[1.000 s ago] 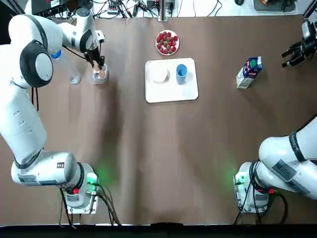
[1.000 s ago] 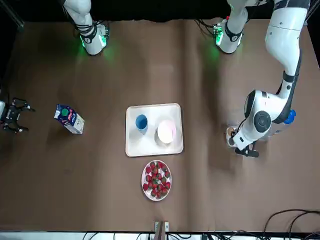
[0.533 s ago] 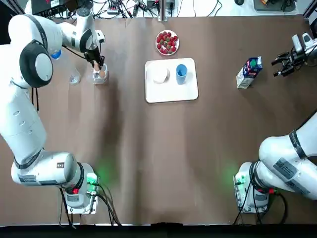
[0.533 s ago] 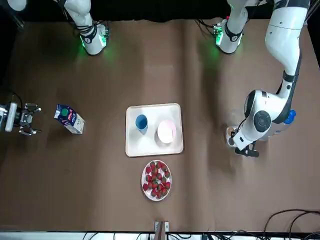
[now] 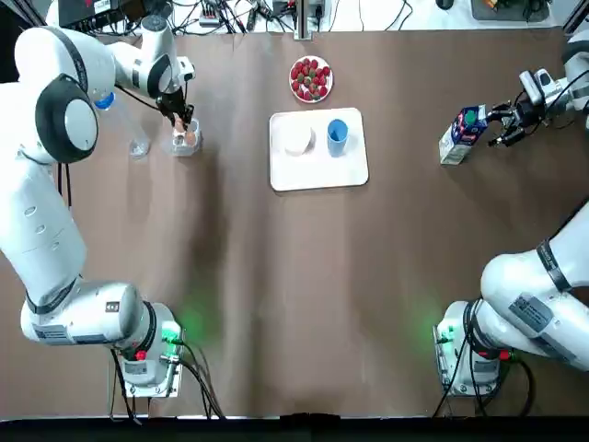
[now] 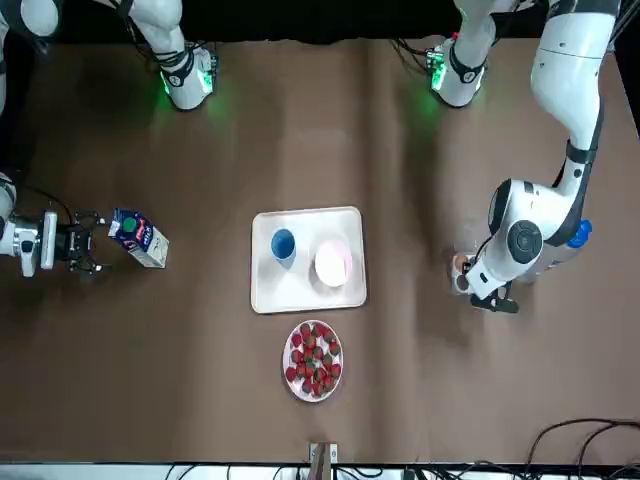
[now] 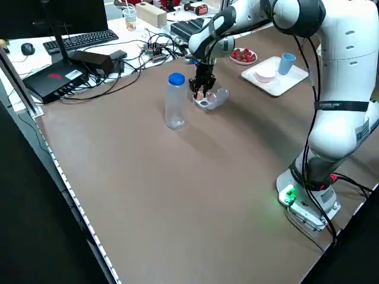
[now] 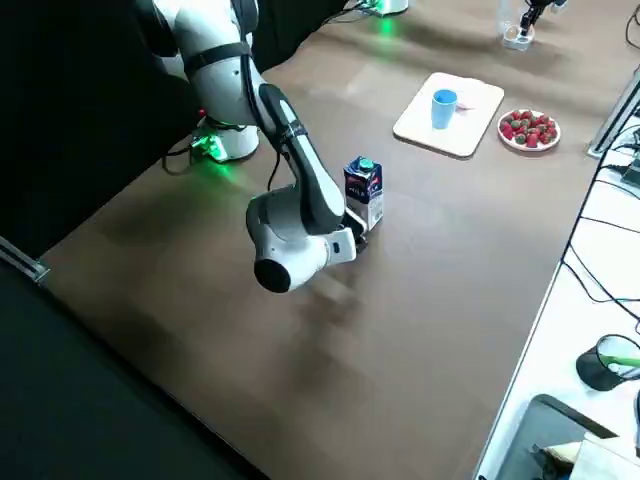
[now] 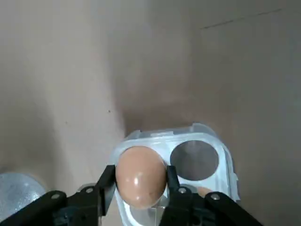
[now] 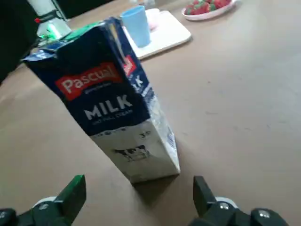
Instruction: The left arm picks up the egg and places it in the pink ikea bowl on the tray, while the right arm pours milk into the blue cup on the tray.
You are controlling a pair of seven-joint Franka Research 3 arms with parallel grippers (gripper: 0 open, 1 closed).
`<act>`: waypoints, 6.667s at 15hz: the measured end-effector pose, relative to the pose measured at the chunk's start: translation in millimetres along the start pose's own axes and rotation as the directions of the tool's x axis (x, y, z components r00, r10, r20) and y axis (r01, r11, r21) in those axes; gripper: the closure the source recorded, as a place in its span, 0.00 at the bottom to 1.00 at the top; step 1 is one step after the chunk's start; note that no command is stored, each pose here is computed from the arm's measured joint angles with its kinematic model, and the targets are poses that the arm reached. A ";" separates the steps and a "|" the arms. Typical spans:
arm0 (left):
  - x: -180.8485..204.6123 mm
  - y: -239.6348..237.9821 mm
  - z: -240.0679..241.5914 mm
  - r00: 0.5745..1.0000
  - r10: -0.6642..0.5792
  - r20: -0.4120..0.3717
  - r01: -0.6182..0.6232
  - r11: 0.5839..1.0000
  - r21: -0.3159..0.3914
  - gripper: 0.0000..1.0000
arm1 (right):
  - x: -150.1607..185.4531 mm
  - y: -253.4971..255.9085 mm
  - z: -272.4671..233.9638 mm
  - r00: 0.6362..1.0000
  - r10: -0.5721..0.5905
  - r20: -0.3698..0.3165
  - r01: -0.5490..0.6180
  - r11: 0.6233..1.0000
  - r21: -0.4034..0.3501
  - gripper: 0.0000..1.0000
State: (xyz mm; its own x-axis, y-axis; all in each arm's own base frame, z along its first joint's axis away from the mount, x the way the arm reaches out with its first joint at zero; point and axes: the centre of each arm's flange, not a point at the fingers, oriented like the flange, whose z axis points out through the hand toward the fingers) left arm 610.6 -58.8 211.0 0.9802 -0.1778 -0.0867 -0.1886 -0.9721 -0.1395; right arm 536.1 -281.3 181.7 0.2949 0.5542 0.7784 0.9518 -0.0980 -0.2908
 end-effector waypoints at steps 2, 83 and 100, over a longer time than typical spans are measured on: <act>-0.4 0.0 0.1 1.000 0.000 0.001 0.000 1.000 0.000 0.52 | -3.3 -0.5 6.6 0.999 -0.043 -0.018 0.043 0.999 0.018 0.00; -44.0 58.5 -338.7 1.000 0.011 -0.010 -0.011 0.997 -0.072 0.00 | 298.3 -16.7 160.7 0.969 -0.100 0.228 0.048 0.973 0.224 0.47; -70.3 34.0 -372.8 1.000 0.002 -0.006 -0.003 0.999 -0.054 0.00 | 390.1 -39.3 301.6 0.880 -0.012 0.474 -0.035 0.995 0.090 0.52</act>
State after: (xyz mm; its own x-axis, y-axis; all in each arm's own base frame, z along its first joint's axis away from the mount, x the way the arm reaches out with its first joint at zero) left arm 557.5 -136.5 580.1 0.9801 -0.1810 -0.0811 -0.1878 -0.9784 -0.0861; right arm 588.1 188.0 328.9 0.2080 0.8811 0.4247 0.9293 -0.0426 -0.3668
